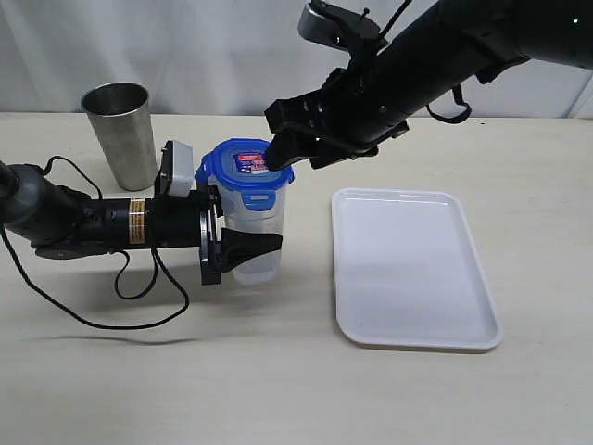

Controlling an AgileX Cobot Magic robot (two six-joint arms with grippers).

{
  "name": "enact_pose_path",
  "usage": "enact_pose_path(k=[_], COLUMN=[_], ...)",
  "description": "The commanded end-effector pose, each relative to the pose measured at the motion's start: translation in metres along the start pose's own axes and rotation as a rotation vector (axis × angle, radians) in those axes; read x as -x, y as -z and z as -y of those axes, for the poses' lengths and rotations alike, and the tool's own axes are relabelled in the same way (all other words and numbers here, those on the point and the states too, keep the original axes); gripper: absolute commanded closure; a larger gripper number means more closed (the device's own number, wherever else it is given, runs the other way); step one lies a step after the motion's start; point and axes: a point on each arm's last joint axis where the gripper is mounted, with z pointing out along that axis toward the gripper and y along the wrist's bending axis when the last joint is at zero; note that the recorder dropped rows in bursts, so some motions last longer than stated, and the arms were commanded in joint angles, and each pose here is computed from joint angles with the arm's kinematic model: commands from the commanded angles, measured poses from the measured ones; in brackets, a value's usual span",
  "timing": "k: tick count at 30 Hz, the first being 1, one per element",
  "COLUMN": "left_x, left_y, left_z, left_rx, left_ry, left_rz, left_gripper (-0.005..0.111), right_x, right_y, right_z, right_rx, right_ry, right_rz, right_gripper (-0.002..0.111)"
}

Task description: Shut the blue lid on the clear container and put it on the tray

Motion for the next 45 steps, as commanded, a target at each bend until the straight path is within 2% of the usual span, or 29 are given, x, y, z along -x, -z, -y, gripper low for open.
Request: enact_pose_path(k=[1,9,17,21,42,45], left_x=[-0.007,-0.007,-0.007,-0.006,-0.006,-0.006], left_y=[0.000,0.000,0.000,0.000,0.000,0.000], left_z=[-0.001,-0.001,-0.001,-0.001,-0.001,-0.001], left_rx=[0.008,0.008,0.011,0.015,0.012,0.012], left_ry=[-0.012,-0.012,-0.011,-0.009,-0.010,-0.010], left_rz=[-0.067,-0.067,-0.066,-0.064,-0.064,-0.064], left_gripper=[0.107,0.107,0.107,0.107,0.107,0.107], right_x=[0.004,0.004,0.002,0.002,-0.025,-0.027], right_y=[0.003,0.000,-0.023,-0.024,-0.079,-0.086], right_z=[-0.002,-0.002,0.008,0.007,0.021,0.024], right_rx=[0.010,0.019,0.029,0.047,0.189,0.189], right_ry=[0.002,-0.011,-0.042,-0.028,-0.070,-0.073], right_rz=[0.029,0.034,-0.004,-0.002,-0.242,-0.258], right_gripper=[0.050,0.057,0.058,0.067,0.068,0.071])
